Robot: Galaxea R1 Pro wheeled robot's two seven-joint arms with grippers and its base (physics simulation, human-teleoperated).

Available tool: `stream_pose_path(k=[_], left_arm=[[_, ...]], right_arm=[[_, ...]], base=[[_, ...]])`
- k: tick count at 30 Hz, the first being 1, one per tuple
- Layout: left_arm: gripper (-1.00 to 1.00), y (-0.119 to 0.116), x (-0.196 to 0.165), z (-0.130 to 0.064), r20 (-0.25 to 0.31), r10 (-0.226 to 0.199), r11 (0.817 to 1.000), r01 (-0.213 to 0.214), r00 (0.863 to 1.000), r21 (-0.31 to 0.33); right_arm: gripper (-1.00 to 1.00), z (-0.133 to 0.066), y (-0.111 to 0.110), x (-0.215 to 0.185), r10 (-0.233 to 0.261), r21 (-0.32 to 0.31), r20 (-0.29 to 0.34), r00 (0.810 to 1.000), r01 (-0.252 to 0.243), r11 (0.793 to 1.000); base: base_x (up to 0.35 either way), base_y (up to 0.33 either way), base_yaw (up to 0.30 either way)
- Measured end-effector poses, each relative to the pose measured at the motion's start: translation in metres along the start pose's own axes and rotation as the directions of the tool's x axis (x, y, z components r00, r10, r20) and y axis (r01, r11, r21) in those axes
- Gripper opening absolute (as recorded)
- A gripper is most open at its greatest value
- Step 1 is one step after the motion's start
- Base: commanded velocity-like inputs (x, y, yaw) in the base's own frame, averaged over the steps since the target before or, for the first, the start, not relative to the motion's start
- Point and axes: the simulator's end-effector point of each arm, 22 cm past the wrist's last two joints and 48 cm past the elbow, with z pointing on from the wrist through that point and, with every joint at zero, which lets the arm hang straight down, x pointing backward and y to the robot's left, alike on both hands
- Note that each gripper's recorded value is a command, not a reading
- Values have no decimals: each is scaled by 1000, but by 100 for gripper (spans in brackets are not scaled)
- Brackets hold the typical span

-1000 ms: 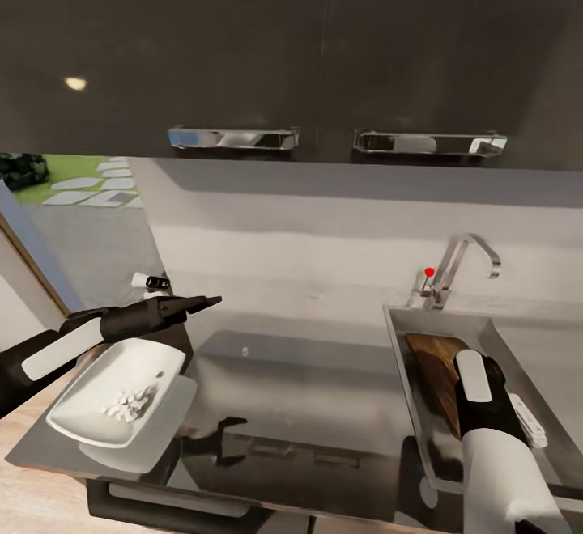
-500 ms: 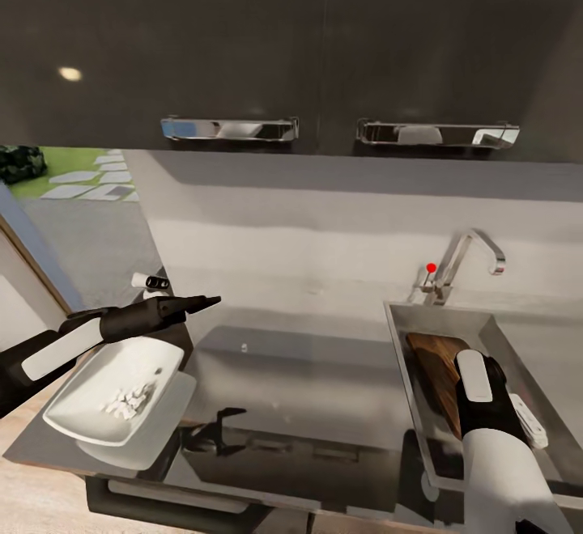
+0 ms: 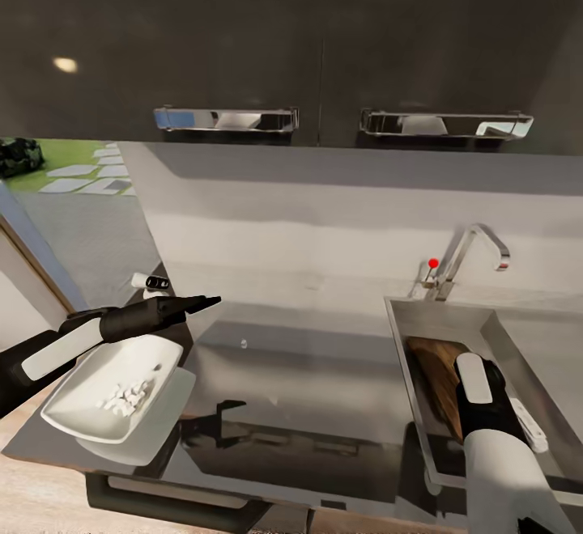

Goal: In the kitchen, take the Vidalia onion out of the sink, dice it on the chopping board with the paring knife, put the diced onion into the bowl on the countertop, then place both the paring knife and the chopping board into the sink.

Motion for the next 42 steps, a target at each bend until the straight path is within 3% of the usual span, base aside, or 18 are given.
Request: stream_pose_path(k=[13,14,35,37,42], left_arm=[[100,3,1,-1,0,-5,1000,5,1000,-2],[100,3,1,-1,0,-5,1000,5,1000,-2],[100,-6,-2,2,0,9,1000,-9,1000,5],[100,-7,-3,2,0,12,1000,-12,1000,6],[100,-12,-4,3,0,19,1000,-19,1000,8]], right_arm=[[-100,6,6,-3,-25,-29,13,1000,25,999],[100,6,7,-2,-28,-32,12,1000,28,999],[100,-5,5,-10,-32,-26,16,999,32,999],[100,-9,5,-14,-44,-27,26,999,45,999],[100,-39,15,-27,-151,-80,51,987,155,985]], base=[[0,0,0],[0,0,0],[0,0,0],[0,0,0],[0,0,0]])
